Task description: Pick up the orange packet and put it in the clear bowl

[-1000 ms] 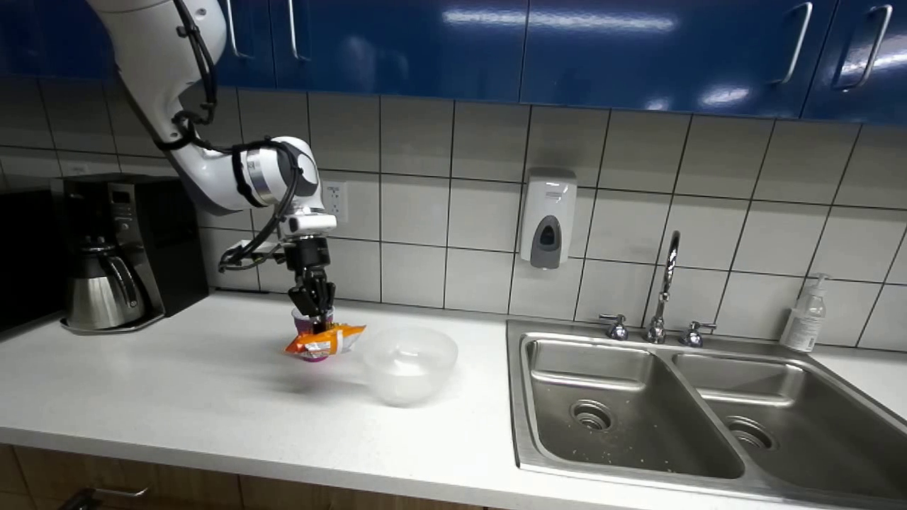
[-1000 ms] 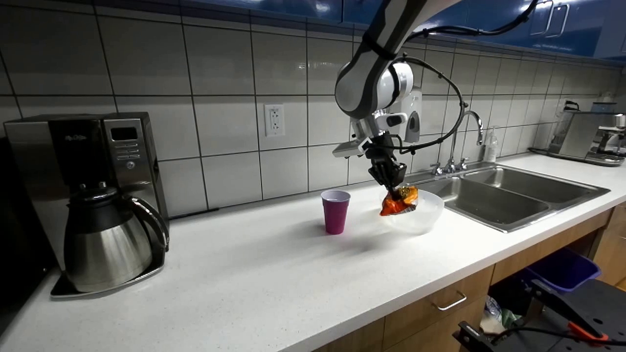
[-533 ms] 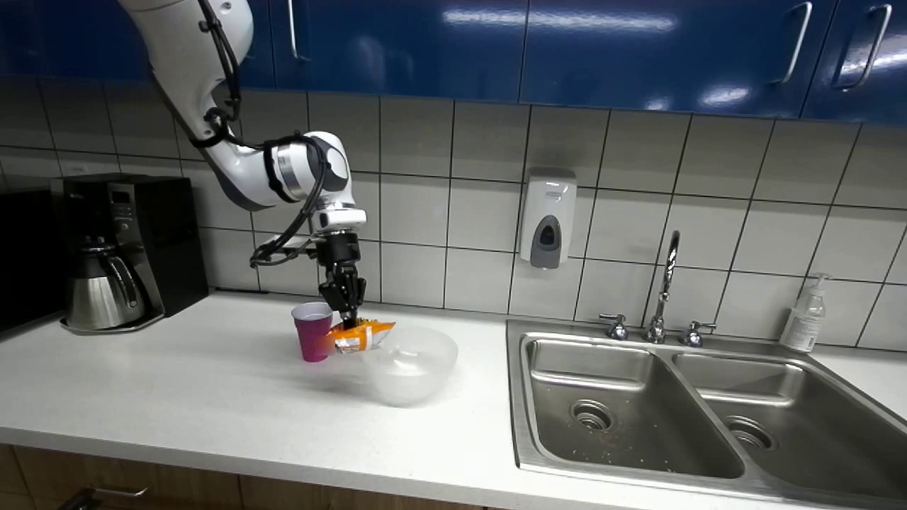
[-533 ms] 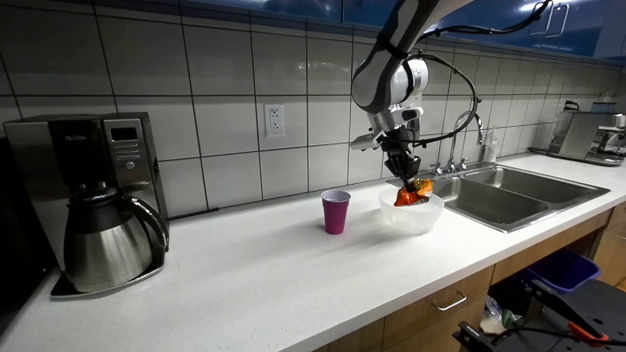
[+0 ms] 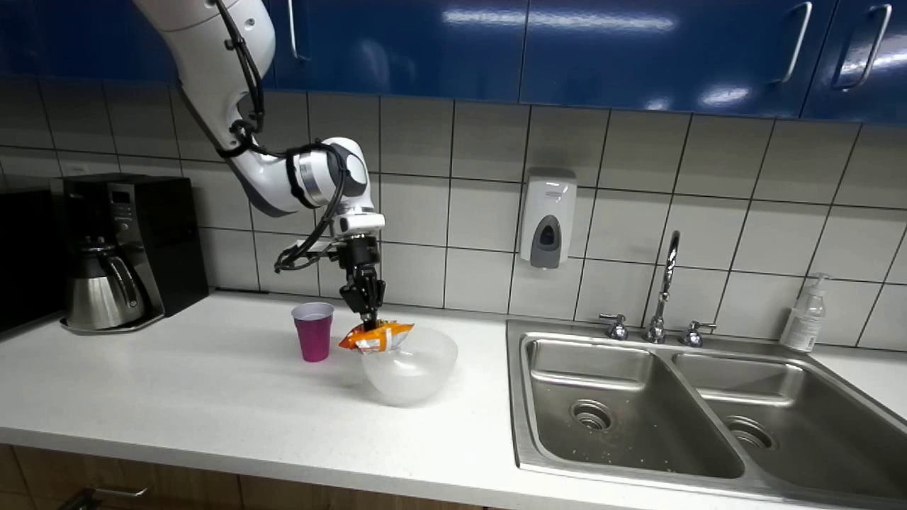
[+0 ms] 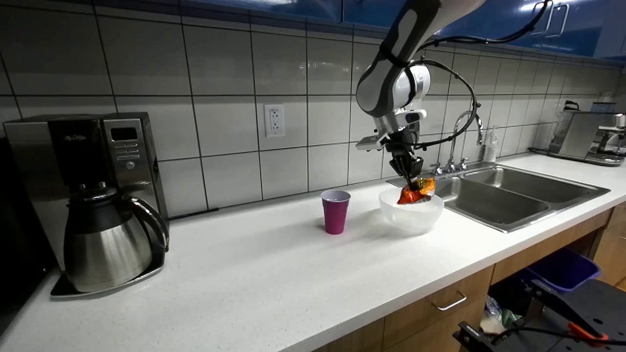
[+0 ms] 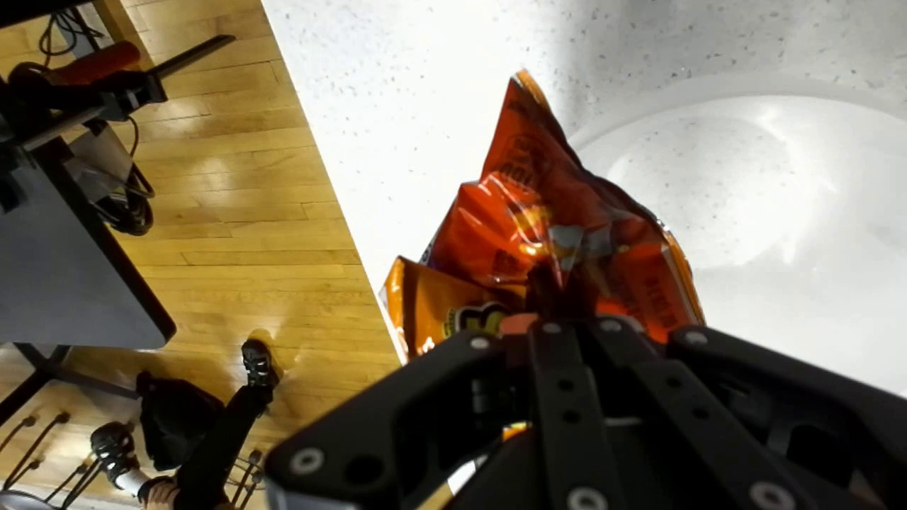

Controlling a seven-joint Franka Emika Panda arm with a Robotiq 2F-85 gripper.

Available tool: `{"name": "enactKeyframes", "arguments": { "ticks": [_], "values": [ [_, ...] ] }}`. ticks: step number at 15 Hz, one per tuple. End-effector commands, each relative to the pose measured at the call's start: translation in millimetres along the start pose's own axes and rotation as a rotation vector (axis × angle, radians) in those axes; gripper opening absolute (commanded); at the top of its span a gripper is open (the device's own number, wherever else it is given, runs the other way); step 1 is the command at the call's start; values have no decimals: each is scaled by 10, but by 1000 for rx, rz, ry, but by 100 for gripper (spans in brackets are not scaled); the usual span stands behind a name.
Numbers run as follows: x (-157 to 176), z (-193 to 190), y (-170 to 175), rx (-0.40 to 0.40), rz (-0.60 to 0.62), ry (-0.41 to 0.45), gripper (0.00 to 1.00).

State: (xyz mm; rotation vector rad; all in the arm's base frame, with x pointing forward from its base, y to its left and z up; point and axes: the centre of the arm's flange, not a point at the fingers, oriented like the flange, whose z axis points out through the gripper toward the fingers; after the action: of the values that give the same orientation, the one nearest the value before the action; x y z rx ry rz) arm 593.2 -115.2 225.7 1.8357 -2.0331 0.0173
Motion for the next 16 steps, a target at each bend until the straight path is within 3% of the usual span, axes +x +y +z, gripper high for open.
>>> {"name": "enactKeyframes", "arguments": {
  "ticks": [1, 12, 13, 14, 16],
  "values": [
    [122, -6, -244, 21, 3, 42, 0],
    [338, 388, -707, 12, 45, 111, 0],
    [339, 417, -729, 12, 48, 114, 7],
    [330, 427, -738, 16, 47, 115, 28],
    [295, 403, -713, 20, 40, 121, 42]
  ]
}}
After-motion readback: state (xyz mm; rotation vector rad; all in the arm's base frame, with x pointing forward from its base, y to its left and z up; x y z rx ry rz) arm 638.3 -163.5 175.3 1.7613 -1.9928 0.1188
